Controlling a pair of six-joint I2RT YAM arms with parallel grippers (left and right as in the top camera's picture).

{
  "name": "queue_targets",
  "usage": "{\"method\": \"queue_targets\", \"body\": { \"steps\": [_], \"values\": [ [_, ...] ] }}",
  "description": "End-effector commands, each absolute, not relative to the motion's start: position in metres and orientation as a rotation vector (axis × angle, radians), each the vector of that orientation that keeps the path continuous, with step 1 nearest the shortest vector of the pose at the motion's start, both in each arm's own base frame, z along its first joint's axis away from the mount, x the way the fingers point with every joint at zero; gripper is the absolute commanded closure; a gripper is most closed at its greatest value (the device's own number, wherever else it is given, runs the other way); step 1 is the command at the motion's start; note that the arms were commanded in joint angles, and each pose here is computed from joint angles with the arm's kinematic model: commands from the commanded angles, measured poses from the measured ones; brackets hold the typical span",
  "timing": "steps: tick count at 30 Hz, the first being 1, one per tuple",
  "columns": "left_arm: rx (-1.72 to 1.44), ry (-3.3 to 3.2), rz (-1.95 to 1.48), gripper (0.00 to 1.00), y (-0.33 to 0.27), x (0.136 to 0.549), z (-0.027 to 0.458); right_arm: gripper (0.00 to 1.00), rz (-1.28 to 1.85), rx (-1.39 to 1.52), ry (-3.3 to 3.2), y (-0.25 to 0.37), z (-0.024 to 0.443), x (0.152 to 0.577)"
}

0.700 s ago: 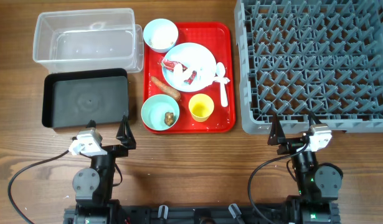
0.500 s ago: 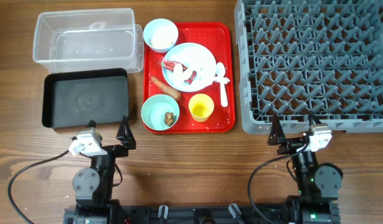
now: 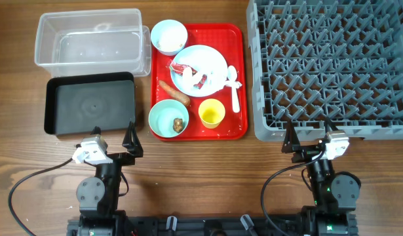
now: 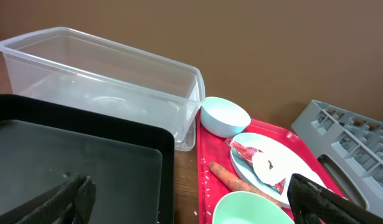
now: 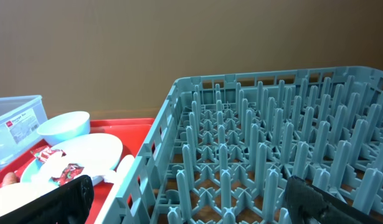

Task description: Sort waste into correct bins and load items into the dishwasher rack

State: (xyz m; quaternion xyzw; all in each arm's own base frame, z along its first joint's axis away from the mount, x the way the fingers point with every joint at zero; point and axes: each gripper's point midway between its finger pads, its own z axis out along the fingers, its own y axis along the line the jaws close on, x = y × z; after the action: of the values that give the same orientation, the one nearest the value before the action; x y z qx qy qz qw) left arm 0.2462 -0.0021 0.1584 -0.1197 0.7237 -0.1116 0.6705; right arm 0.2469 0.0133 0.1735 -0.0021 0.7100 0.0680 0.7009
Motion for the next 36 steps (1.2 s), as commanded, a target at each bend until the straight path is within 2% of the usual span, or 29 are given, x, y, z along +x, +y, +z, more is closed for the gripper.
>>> {"method": "queue_targets", "body": {
  "steps": [1,19,25,36],
  "values": [
    [-0.246,1.631,-0.24,0.0,-0.003,0.246,0.157,0.0,0.163,0.006,1.579,0.013,0.174,0.247],
    [-0.245,1.631,-0.239,0.0,-0.003,0.246,0.157,0.0,0.164,0.005,1.576,0.013,0.175,0.247],
    [-0.219,1.635,-0.274,0.0,-0.009,0.246,0.158,0.0,0.209,-0.065,1.475,0.025,0.2,0.244],
    [-0.164,1.461,-0.268,0.0,-0.01,0.24,0.23,0.0,0.193,-0.149,1.343,0.034,0.262,0.233]
  ]
}}
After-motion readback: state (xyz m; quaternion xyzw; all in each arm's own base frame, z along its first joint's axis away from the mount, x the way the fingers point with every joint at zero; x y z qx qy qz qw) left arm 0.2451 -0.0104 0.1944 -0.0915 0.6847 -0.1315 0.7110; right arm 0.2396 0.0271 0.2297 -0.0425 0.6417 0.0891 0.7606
